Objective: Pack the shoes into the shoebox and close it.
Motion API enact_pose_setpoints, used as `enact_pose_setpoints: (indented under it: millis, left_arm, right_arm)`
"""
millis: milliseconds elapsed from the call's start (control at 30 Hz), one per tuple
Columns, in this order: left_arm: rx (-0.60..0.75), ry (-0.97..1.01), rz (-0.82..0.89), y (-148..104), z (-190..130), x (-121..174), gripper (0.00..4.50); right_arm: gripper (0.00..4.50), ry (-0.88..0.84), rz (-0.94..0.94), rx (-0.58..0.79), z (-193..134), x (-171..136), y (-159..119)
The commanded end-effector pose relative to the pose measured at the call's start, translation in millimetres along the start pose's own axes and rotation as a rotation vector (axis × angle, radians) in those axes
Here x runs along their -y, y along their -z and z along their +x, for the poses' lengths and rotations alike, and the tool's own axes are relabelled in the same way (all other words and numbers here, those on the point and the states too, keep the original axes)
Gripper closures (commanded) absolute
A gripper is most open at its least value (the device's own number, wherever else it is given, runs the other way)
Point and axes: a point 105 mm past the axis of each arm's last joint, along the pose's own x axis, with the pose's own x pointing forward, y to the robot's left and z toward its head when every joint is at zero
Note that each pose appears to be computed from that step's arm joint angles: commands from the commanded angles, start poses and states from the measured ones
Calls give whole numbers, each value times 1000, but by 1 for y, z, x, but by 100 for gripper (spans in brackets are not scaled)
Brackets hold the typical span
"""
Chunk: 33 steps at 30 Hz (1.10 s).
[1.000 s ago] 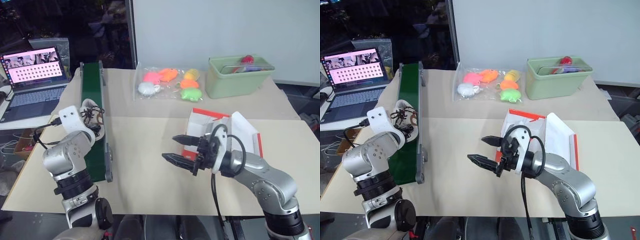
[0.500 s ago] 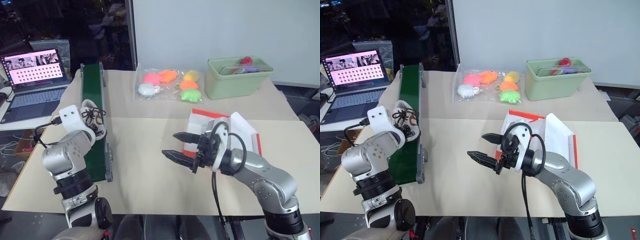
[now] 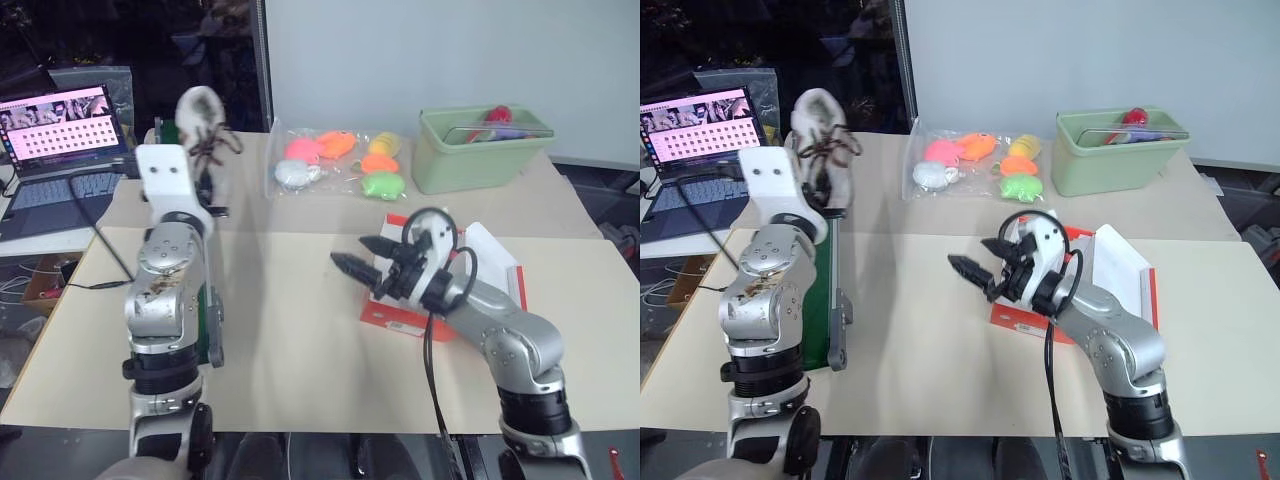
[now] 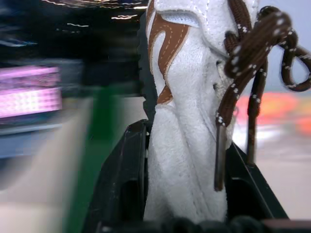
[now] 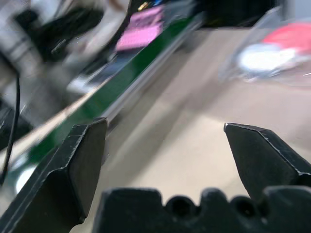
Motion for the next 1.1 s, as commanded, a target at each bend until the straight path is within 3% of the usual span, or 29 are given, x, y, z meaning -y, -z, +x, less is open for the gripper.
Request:
enact_pose_setpoints:
  millis: [33,100,333,900,1100]
  left_arm:
    - [-33,335,-297,-1,-20,43,314]
    - [-93,425,-333,5,-30,50,314]
    - [-161,449,-257,6,-30,56,314]
    - [-169,456,-207,6,-27,59,314]
    - [-180,466,-203,10,-30,61,317]
  right_arm:
    - [0,-61,179,65,-1,-7,-15]
    - [0,-108,275,93,-1,-13,-22]
    - [0,-181,459,134,-1,-21,-39]
    - [0,-229,492,55,13,-46,-33]
    - [177,-218,530,109,13,-41,-42]
